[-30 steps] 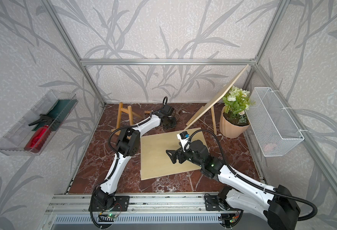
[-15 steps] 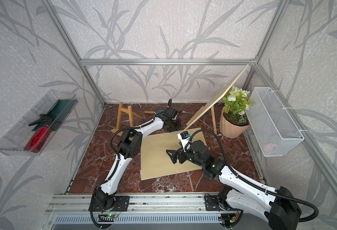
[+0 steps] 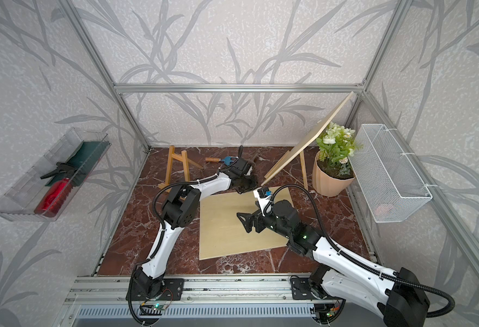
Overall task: Disassemble the easel
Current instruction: Move the drawing board to the center of the board.
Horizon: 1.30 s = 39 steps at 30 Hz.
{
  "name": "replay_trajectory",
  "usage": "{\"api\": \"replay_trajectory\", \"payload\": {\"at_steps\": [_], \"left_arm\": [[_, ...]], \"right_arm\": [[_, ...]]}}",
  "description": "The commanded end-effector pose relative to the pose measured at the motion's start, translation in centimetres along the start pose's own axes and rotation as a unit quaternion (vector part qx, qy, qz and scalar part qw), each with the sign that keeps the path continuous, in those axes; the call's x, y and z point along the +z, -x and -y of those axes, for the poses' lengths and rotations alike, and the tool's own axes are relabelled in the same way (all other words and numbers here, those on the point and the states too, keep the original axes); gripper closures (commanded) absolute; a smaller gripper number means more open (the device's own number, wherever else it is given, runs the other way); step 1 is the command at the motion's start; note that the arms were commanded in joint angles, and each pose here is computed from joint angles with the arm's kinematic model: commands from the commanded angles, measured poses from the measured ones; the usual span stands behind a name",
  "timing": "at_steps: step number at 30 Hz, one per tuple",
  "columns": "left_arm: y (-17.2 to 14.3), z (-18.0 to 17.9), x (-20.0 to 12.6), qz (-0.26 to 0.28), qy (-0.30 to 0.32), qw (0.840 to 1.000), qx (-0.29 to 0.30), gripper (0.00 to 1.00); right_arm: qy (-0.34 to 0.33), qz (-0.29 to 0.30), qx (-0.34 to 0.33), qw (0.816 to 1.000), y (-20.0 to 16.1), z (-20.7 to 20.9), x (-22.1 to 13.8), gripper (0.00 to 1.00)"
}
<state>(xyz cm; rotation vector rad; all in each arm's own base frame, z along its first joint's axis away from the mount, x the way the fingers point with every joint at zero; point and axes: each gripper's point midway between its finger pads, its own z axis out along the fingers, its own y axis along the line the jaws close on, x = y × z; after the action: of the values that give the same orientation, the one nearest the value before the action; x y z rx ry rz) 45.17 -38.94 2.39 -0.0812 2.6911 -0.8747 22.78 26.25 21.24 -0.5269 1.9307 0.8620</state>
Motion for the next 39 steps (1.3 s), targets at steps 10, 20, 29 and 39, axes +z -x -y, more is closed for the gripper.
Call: {"api": "replay_trajectory", "payload": {"at_steps": [10,20,29,39], "left_arm": [[-6.8,-0.8,1.9,-0.104,0.01,0.994,-0.011,1.0],[-7.0,0.6,0.6,-0.108,-0.008,0.994,-0.008,1.0],[-3.9,2.1,-7.2,-0.039,0.003,0.999,0.013,0.96],[-2.9,2.0,-20.0,0.076,0.008,0.997,0.015,0.6]], "right_arm": [[-0.005,0.009,-0.008,1.0,0.2,0.2,-0.1,0.0],[-0.008,0.007,-0.009,1.0,0.0,0.3,0.0,0.0],[-0.005,0.006,-0.011,1.0,0.0,0.2,0.0,0.0],[-0.002,0.008,-0.018,1.0,0.0,0.1,0.0,0.0]]}}
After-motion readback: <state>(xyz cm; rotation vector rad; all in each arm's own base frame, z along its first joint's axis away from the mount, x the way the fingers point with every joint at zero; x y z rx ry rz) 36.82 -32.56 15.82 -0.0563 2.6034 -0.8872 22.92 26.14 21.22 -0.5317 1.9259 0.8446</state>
